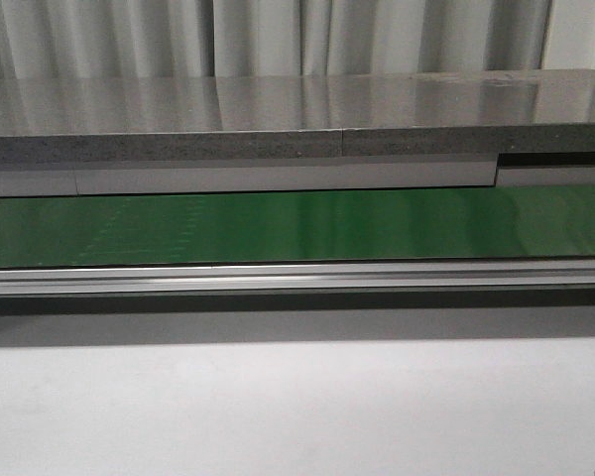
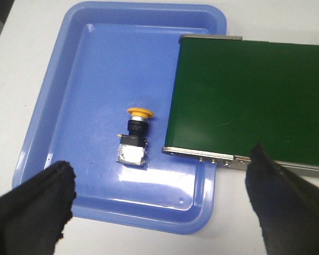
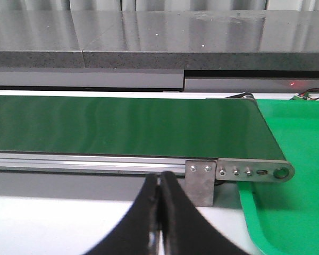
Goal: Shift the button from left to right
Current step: 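Lower the left gripper and close it on the yellow-capped button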
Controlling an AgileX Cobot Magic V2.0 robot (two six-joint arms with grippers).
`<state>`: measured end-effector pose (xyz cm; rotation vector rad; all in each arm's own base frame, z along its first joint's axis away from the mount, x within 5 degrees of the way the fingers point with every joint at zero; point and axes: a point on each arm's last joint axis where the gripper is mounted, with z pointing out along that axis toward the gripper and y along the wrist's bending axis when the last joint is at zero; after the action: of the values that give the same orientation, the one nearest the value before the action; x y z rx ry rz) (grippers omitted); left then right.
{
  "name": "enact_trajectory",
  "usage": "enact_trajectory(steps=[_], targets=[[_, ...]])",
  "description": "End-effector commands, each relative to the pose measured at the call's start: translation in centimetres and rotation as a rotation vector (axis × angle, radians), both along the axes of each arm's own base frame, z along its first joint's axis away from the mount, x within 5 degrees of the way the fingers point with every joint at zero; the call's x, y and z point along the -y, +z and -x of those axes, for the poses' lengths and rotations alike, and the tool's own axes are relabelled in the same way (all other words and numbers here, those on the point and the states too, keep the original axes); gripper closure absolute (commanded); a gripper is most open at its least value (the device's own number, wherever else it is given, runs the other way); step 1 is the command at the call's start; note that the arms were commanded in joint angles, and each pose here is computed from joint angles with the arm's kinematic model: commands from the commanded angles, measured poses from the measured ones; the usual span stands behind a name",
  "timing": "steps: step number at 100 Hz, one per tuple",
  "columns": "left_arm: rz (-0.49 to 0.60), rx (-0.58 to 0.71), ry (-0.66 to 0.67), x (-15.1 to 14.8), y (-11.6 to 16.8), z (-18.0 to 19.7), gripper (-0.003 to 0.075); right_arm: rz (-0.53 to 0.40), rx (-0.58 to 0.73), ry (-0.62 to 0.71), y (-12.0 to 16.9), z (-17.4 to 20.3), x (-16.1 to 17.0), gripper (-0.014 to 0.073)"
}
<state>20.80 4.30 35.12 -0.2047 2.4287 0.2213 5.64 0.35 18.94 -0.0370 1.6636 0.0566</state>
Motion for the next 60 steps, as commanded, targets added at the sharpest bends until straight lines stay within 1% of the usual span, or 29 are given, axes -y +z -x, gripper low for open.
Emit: enact_trajectory(steps=[1, 10, 16, 27, 36, 49, 60], targets=[[0.008, 0.029, -0.029, -1.2, 1.1, -1.8, 0.0101, -0.011, 0.119, -0.004, 1.4, 0.2, 0.0, 0.0663], [0.055, -0.011, -0.027, -2.9, 0.1, -3.8, 0.0101, -0.011, 0.119, -0.004, 1.4, 0.2, 0.0, 0.0663], [0.089, -0.042, 0.0, -4.5, -0.9, -5.2, 0.0101, -0.011, 0.119, -0.004, 1.4, 0.2, 0.0, 0.0663], [0.103, -0.097, 0.036, -7.2, -2.5, -7.1, 0.0101, -0.011, 0.119, -0.004, 1.4, 0.2, 0.0, 0.0663], [0.131, -0.149, 0.068, -8.9, -4.4, -8.5, 0.0102, -0.011, 0.119, -0.004, 1.4, 0.2, 0.0, 0.0663], [0.172, -0.235, 0.081, -9.9, -7.7, -10.0, 0.0102, -0.011, 0.119, -0.004, 1.4, 0.2, 0.0, 0.0663], [0.194, -0.285, 0.083, -10.3, -9.7, -10.8, 0.0102, -0.011, 0.119, -0.004, 1.4, 0.2, 0.0, 0.0663]])
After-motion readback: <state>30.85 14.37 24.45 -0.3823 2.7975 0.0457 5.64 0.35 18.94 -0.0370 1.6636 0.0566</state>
